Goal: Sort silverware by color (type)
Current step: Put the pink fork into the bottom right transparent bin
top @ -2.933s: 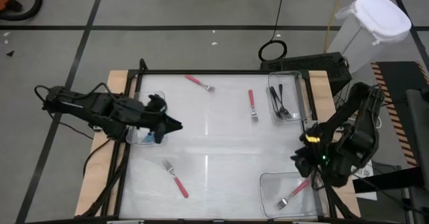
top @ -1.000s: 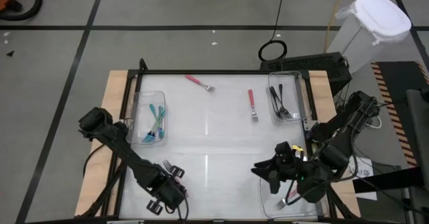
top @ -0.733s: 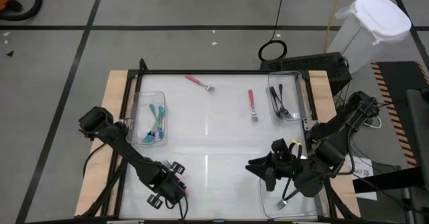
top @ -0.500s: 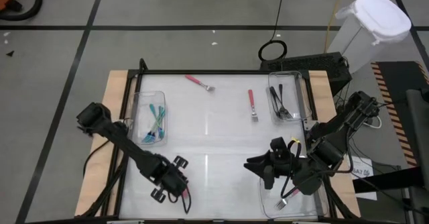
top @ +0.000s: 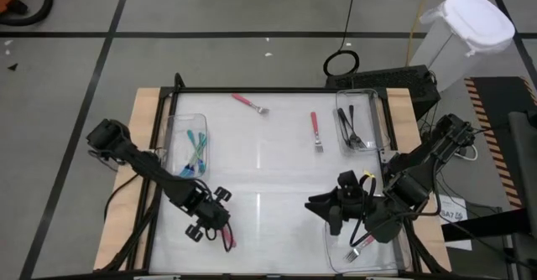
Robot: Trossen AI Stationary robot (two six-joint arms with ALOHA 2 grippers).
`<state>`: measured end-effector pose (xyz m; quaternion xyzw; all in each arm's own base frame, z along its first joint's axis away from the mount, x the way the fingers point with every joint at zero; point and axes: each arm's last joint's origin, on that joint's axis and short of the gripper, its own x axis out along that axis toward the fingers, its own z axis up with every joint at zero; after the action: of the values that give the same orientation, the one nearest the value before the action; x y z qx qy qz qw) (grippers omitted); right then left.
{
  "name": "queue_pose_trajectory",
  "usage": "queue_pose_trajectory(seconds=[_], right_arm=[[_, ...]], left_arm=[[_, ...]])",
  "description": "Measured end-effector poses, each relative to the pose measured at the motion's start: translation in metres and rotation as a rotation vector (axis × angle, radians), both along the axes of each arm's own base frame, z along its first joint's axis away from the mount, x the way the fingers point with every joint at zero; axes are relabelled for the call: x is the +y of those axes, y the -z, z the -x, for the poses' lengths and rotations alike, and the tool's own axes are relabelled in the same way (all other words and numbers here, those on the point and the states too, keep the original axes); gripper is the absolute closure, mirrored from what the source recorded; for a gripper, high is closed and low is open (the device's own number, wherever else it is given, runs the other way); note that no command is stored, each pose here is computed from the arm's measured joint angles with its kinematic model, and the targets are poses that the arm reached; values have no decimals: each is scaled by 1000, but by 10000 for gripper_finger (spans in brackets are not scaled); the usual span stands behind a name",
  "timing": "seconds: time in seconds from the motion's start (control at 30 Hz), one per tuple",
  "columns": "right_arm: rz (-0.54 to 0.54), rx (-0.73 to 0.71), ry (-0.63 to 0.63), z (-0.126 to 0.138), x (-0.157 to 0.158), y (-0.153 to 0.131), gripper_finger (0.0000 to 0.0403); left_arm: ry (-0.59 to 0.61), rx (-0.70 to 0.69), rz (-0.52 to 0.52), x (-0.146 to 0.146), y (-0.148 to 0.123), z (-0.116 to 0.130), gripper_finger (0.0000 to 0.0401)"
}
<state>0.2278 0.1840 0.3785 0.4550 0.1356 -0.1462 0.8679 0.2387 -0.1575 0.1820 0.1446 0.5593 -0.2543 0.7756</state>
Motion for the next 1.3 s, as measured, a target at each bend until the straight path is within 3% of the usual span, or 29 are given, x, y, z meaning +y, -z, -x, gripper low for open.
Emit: queue_pose_trajectory(seconds=[0.6, 1.3], right_arm=[[-2, 18, 13, -10, -13, 0, 255], [-10, 30, 12, -16, -19, 1, 255]], left_arm=[[-50, -14, 21, 9, 42, 14, 303], [-56, -23, 16, 7, 56, 8, 319]])
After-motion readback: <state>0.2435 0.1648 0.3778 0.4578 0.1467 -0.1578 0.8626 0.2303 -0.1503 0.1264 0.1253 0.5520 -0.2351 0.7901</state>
